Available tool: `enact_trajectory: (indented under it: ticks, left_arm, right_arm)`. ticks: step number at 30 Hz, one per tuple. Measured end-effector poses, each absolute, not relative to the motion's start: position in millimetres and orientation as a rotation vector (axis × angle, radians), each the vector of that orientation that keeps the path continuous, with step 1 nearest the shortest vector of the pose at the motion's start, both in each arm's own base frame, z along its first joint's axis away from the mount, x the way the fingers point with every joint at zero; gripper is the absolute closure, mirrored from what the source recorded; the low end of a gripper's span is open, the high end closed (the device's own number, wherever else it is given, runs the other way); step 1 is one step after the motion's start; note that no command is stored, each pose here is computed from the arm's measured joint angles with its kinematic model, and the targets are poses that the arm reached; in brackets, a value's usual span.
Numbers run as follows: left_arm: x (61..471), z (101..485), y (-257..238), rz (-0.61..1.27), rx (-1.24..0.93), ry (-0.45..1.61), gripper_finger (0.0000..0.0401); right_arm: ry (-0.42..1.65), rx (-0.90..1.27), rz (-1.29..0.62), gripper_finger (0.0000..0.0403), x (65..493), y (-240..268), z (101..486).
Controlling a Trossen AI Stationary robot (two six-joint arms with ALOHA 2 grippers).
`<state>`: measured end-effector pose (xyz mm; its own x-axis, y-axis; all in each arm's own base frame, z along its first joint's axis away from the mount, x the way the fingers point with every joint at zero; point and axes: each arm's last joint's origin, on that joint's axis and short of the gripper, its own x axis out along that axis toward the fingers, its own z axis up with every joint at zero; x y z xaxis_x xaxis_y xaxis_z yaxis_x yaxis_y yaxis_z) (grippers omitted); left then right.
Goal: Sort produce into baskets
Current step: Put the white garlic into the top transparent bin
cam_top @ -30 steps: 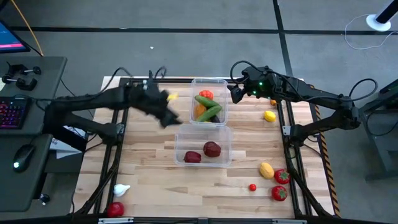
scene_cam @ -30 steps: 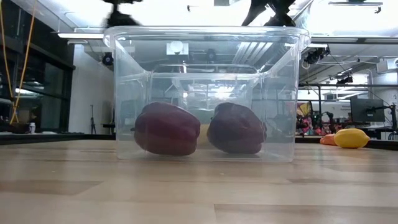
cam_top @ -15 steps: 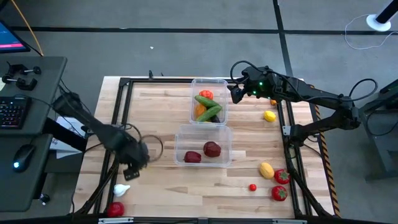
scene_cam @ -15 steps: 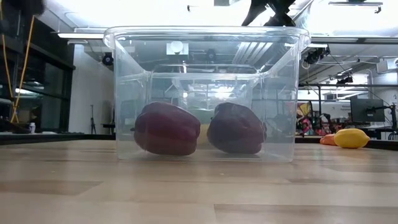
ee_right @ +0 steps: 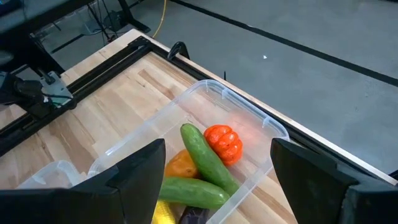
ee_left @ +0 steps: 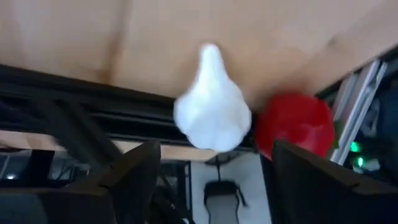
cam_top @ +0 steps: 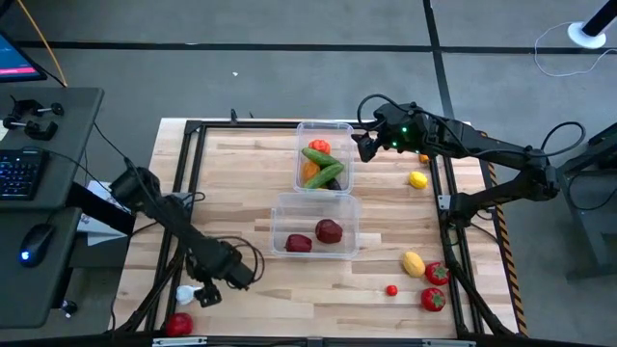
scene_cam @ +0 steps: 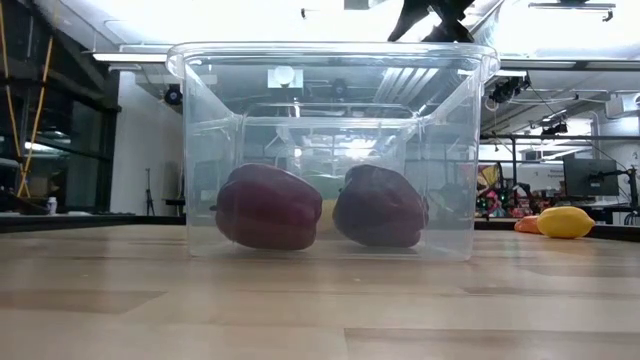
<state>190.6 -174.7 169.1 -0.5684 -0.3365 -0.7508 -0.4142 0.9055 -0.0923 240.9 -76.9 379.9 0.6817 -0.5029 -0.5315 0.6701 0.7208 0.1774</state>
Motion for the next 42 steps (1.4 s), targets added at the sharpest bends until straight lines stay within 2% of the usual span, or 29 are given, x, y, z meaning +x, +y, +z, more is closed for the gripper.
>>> enact_trajectory:
  ticks: [5,17,30,38,42]
  left_arm:
    - [188,153,-196,0.02,-0.561,2.287,0.0107]
    - [184,130,-205,0.124,-0.448,2.291,0.0107]
    - [173,124,-216,0.034,-0.386,2.272,0.0107]
    - [167,113,-207,0.013,-0.364,2.286,0.0108]
    - [171,112,-203,-0.077,-0.309,2.251,0.0134]
  right_arm:
    - [0.485,0.351,-0.668,0.0119,241,-77,380]
    - [0.486,0.346,-0.667,0.0119,241,-77,380]
    - [0.487,0.346,-0.667,0.0119,241,-77,380]
    - [0.488,0.344,-0.667,0.0119,241,-77,380]
    - [0.488,0.343,-0.666,0.0119,241,-77,380]
